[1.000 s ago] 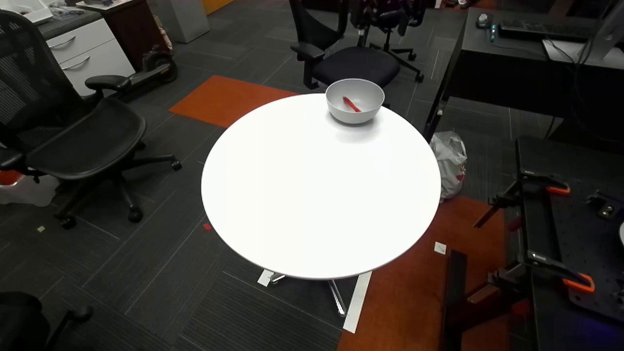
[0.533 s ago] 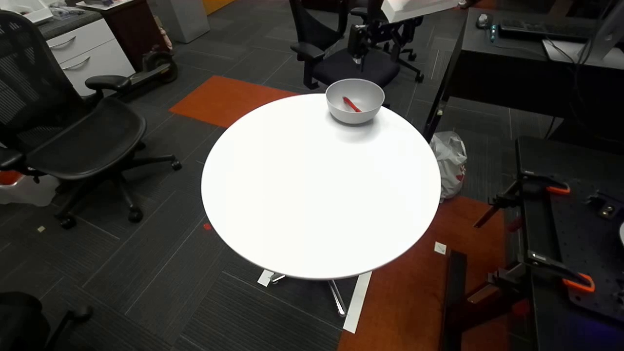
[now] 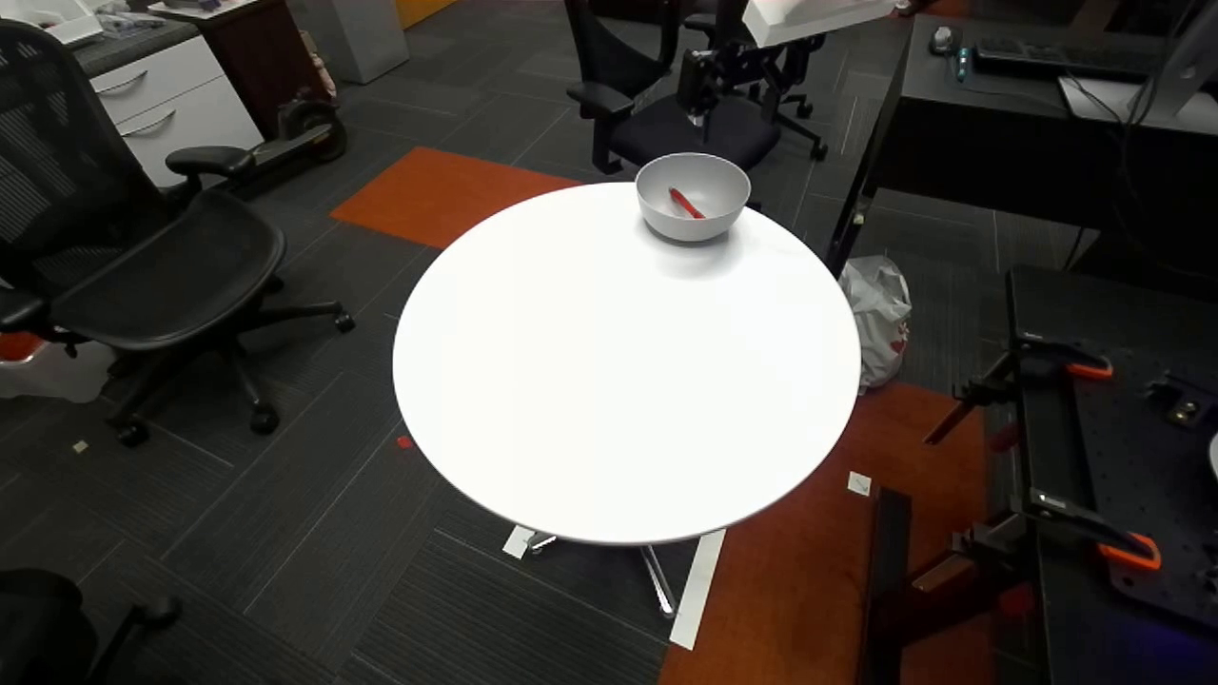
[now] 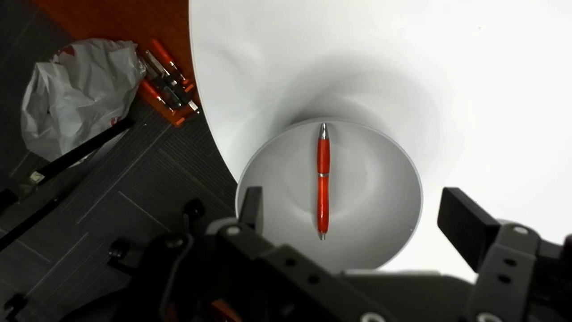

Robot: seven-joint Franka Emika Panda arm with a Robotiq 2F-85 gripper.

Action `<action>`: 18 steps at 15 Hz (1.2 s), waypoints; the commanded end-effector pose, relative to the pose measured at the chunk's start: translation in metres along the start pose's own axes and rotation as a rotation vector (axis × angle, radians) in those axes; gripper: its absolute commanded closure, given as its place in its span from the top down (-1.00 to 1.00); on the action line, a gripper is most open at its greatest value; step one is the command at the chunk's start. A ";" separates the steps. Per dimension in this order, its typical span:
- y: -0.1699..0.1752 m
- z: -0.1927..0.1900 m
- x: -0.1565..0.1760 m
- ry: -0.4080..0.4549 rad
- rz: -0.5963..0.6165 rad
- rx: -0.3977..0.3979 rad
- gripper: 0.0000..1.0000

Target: Remove the pen from the bowl

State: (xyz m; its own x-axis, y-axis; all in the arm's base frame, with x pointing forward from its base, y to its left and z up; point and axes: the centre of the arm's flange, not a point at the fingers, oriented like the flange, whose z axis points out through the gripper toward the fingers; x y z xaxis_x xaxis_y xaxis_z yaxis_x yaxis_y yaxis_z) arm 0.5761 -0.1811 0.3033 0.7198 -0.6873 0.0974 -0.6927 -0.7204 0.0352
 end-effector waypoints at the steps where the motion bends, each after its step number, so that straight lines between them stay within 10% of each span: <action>1: 0.002 0.011 0.025 0.038 0.049 0.063 1.00; 18: -0.010 0.131 0.102 -0.019 0.028 -0.007 1.00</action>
State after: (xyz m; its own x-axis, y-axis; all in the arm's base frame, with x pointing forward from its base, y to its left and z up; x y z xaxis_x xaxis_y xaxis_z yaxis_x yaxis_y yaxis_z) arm 0.6475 -0.2456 0.1915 0.6773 -0.7284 0.1036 -0.7331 -0.6799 0.0129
